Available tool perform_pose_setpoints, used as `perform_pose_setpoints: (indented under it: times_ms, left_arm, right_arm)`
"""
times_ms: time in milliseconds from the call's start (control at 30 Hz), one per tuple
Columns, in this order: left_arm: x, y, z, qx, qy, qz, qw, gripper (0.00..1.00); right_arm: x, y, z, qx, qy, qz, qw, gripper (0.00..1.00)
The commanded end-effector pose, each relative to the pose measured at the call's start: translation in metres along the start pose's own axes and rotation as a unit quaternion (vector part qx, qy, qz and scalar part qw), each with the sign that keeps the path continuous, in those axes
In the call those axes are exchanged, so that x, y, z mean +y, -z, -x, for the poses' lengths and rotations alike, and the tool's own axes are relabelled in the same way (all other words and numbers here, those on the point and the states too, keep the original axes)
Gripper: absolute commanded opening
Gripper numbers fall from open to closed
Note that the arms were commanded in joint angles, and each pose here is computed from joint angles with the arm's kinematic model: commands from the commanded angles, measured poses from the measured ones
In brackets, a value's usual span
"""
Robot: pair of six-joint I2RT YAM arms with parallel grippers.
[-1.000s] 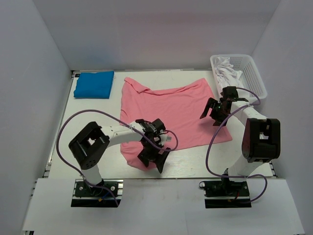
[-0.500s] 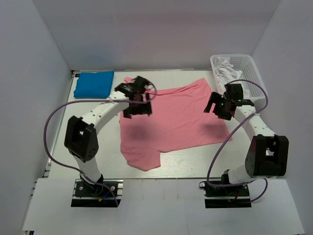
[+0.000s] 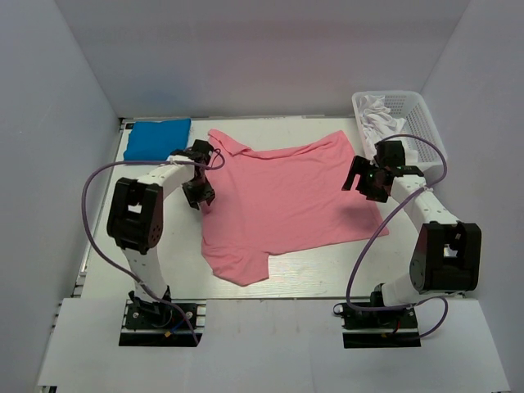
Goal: Fold and stack the t-shirts
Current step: Flatten out the tshirt
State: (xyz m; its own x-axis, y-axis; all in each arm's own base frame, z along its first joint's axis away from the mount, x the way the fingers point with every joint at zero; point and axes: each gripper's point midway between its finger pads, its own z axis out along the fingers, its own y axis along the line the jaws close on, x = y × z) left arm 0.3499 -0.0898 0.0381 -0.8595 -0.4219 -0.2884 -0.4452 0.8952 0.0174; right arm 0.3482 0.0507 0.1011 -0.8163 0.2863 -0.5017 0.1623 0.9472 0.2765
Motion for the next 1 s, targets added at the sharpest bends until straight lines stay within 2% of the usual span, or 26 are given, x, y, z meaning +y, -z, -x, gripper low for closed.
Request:
perform_pose_setpoints:
  times_ms: [0, 100, 133, 167, 233, 300, 333, 367, 433, 467, 567, 633, 667, 833, 967]
  left_arm:
    - [-0.012, -0.012, 0.001, 0.004, 0.013, -0.023, 1.0, 0.48]
    - [-0.005, -0.019, -0.004, 0.015, 0.015, -0.012, 1.0, 0.48]
    - [-0.003, -0.02, -0.003, 0.01, 0.015, -0.007, 1.0, 0.55]
    - [-0.003, -0.023, -0.005, 0.014, 0.014, -0.004, 1.0, 0.56]
    - [0.005, -0.026, -0.011, 0.021, 0.016, 0.01, 1.0, 0.56]
    - [0.005, -0.025, -0.012, 0.019, 0.017, 0.008, 1.0, 0.51]
    - [0.006, -0.027, -0.014, 0.019, 0.017, 0.008, 1.0, 0.45]
    - [0.004, -0.024, -0.013, 0.018, 0.018, 0.002, 1.0, 0.25]
    - [0.0, -0.022, -0.01, 0.016, 0.019, -0.006, 1.0, 0.02]
    - [-0.001, -0.017, -0.005, 0.009, 0.02, -0.006, 1.0, 0.0]
    - [-0.022, 0.009, 0.013, -0.015, 0.01, -0.023, 1.0, 0.0]
    - [-0.03, 0.013, 0.008, -0.001, 0.004, -0.02, 1.0, 0.0]
    - [-0.037, 0.022, 0.018, -0.011, 0.007, -0.03, 0.999, 0.0]
    - [-0.074, 0.038, 0.007, -0.013, -0.025, -0.034, 0.999, 0.0]
    - [-0.127, 0.05, -0.011, 0.001, -0.063, -0.072, 0.995, 0.0]
  right_arm:
    - [-0.002, 0.004, 0.01, -0.014, 0.005, -0.011, 1.0, 0.9]
    - [-0.005, 0.004, 0.01, -0.014, 0.006, -0.018, 1.0, 0.9]
    - [-0.004, 0.005, 0.009, -0.015, 0.009, -0.017, 1.0, 0.9]
    - [-0.005, 0.004, 0.009, -0.014, 0.007, -0.019, 1.0, 0.9]
    - [-0.005, 0.003, 0.008, -0.011, 0.01, -0.019, 1.0, 0.9]
    - [-0.005, 0.003, 0.009, -0.011, 0.006, -0.017, 1.0, 0.9]
    - [-0.004, 0.002, 0.008, -0.01, 0.008, -0.016, 1.0, 0.9]
    - [-0.004, 0.003, 0.008, -0.011, 0.008, -0.016, 1.0, 0.9]
    - [-0.004, 0.003, 0.009, -0.012, 0.007, -0.016, 1.0, 0.9]
    - [-0.005, 0.004, 0.008, -0.013, 0.009, -0.016, 1.0, 0.9]
    - [-0.004, 0.004, 0.008, -0.012, 0.01, -0.015, 1.0, 0.9]
    - [-0.005, 0.003, 0.007, -0.01, 0.011, -0.017, 1.0, 0.9]
    - [-0.005, 0.003, 0.006, -0.008, 0.011, -0.017, 1.0, 0.9]
    - [-0.009, 0.001, 0.0, -0.002, 0.007, -0.025, 1.0, 0.9]
    - [-0.011, -0.001, -0.003, 0.003, 0.006, -0.027, 1.0, 0.9]
